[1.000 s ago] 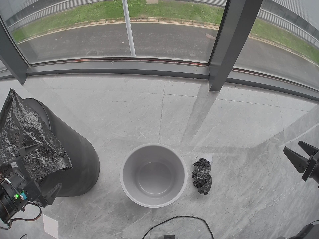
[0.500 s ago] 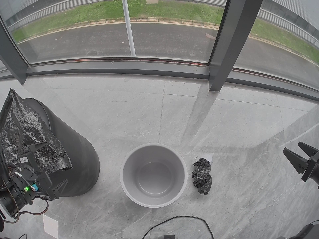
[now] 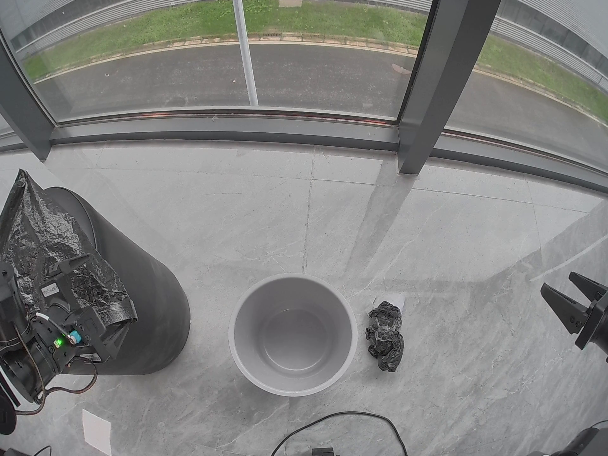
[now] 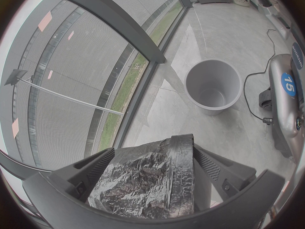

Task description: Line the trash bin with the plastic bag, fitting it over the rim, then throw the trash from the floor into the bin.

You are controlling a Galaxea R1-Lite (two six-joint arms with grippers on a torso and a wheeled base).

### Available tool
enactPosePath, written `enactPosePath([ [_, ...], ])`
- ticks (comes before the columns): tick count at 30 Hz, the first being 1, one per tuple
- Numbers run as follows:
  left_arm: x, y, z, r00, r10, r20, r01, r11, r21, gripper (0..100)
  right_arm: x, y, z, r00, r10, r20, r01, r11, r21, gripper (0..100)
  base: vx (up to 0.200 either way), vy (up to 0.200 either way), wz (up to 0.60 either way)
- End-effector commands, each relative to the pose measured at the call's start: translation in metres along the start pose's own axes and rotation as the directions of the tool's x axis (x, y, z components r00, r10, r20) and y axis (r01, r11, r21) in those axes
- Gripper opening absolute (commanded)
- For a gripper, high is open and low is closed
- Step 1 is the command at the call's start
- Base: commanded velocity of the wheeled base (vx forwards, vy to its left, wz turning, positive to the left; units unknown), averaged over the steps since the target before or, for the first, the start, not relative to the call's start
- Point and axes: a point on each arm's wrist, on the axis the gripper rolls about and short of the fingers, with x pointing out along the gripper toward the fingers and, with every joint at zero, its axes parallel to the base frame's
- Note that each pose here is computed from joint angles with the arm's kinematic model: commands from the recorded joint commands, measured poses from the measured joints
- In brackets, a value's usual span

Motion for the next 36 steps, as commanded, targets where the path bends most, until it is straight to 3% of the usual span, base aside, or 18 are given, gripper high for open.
enactPosePath([
  [1, 0.014, -0.004, 0.0, 1.0, -0.027, -0.016, 0.027, 1.0, 0.004, 100, -0.001, 0.0, -0.002, 1.0, 0.001, -0.002, -0.001, 1.0, 0.0, 100, 0.0, 0.0, 0.0],
  [21, 0.035, 0.001, -0.003, 0.999, 0.01, -0.045, -0.011, 1.0, -0.014, 100, -0.002, 0.0, -0.003, 1.0, 0.001, -0.003, -0.001, 1.0, 0.002, 100, 0.0, 0.0, 0.0],
  [22, 0.037, 0.002, -0.003, 0.999, 0.01, -0.045, -0.011, 1.0, -0.017, 0, -0.001, 0.0, -0.003, 1.0, 0.0, -0.005, 0.0, 1.0, 0.002, 100, 0.0, 0.0, 0.0],
  [36, 0.031, 0.004, -0.005, 0.998, 0.03, -0.047, -0.031, 0.999, -0.032, 0, -0.003, 0.0, -0.005, 1.0, 0.001, -0.003, -0.001, 1.0, 0.002, 100, 0.0, 0.0, 0.0],
])
